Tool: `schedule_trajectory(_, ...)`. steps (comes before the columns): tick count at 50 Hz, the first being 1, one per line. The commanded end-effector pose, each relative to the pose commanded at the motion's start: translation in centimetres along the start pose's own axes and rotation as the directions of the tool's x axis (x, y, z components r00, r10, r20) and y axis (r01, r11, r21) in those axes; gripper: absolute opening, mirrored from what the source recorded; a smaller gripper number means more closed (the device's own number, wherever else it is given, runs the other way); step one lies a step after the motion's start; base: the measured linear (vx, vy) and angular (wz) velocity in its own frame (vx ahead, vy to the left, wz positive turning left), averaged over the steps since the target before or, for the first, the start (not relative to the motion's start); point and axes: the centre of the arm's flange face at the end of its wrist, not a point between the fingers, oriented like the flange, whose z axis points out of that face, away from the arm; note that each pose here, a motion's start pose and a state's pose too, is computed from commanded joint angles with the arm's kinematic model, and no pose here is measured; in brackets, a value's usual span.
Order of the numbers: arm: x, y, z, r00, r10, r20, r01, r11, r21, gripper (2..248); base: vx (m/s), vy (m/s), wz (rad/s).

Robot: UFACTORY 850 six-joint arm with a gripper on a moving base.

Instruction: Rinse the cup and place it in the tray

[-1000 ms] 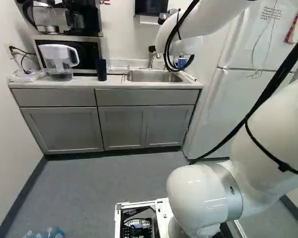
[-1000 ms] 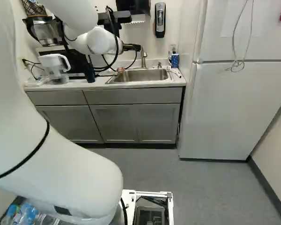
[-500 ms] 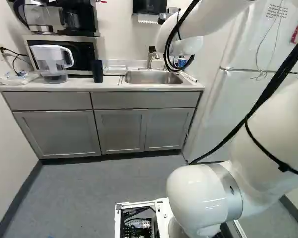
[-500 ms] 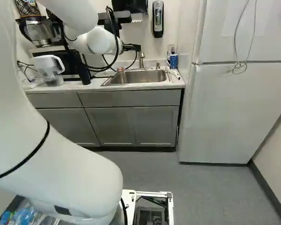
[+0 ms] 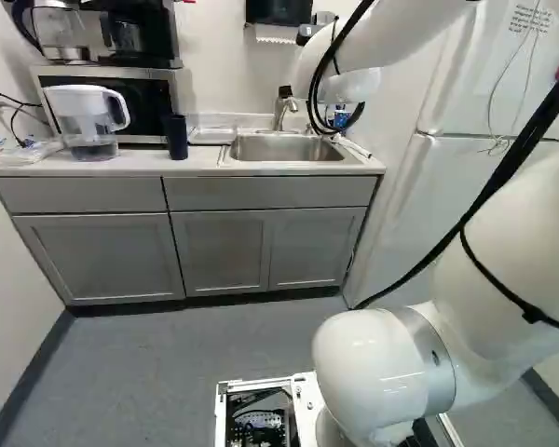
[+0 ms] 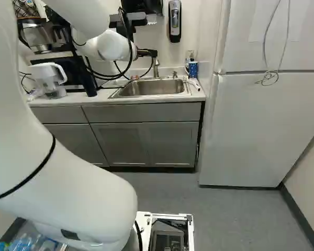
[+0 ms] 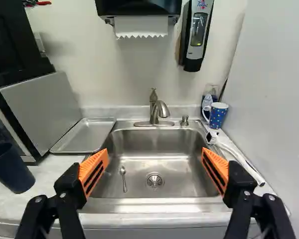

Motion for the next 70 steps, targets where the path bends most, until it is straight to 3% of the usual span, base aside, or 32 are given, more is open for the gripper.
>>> schedule_trajectory(70,0.0,0.0,0.0,1.0,0.0,0.0,0.0,1.0,0.0,247,0.095,-0.038,0.157)
